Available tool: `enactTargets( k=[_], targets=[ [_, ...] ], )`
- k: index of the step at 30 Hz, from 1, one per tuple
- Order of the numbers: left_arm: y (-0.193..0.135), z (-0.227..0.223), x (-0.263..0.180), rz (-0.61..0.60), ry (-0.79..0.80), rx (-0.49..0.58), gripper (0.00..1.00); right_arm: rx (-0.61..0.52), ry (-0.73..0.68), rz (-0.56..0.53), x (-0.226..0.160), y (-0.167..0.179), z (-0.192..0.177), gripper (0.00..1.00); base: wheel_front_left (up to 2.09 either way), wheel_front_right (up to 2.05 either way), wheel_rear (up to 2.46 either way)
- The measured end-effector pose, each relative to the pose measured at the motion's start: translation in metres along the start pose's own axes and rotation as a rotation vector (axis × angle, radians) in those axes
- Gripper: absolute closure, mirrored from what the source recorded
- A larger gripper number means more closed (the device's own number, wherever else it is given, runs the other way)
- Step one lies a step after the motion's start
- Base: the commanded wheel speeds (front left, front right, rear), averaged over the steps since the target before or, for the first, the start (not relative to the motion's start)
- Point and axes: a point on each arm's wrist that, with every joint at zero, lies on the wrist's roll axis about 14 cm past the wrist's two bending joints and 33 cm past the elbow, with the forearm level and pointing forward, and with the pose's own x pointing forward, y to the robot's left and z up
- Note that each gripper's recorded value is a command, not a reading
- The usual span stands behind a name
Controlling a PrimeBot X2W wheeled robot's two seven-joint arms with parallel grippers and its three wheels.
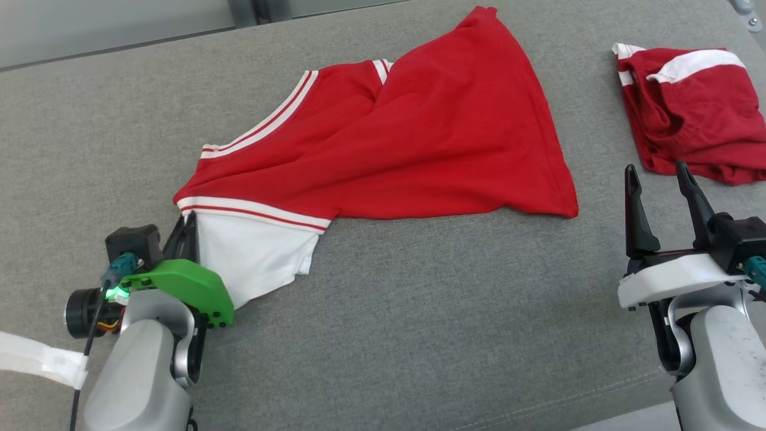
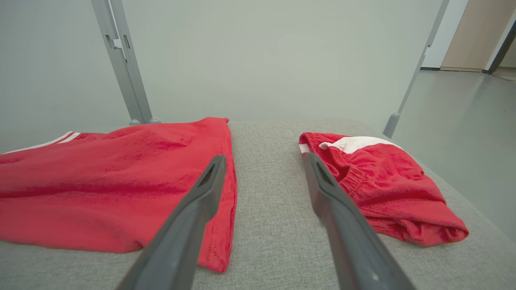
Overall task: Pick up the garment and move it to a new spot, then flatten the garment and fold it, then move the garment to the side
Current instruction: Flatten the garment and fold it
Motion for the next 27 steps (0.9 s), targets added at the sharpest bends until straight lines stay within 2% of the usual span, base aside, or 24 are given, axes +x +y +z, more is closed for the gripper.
enactTargets(
  k=[5,17,18,19,20,27],
  targets=[
    [0.034,0.005,-0.013,0.080,-0.018,-0.003,1.00,0.008,-0.004,0.019,0.005,0.008,0.000,0.00,0.00,0.00,0.00],
    [0.021,0.023,-0.015,0.046,-0.082,-0.015,1.00,0.023,0.006,0.009,0.006,0.008,-0.004,0.00,0.00,0.00,0.00],
    [0.021,0.026,-0.015,0.044,-0.089,-0.012,0.86,0.024,0.006,0.007,0.005,0.008,-0.004,0.00,0.00,0.00,0.00],
    [0.020,0.028,-0.015,0.044,-0.098,-0.011,0.52,0.026,0.006,0.005,0.005,0.007,-0.004,0.00,0.00,0.00,0.00],
    [0.020,0.029,-0.015,0.044,-0.102,-0.010,0.00,0.028,0.006,0.003,0.004,0.007,-0.004,0.00,0.00,0.00,0.00],
    [0.030,0.036,-0.022,0.070,-0.145,-0.019,0.00,0.034,0.001,-0.016,0.000,0.002,-0.002,0.00,0.00,0.00,0.00]
  ],
)
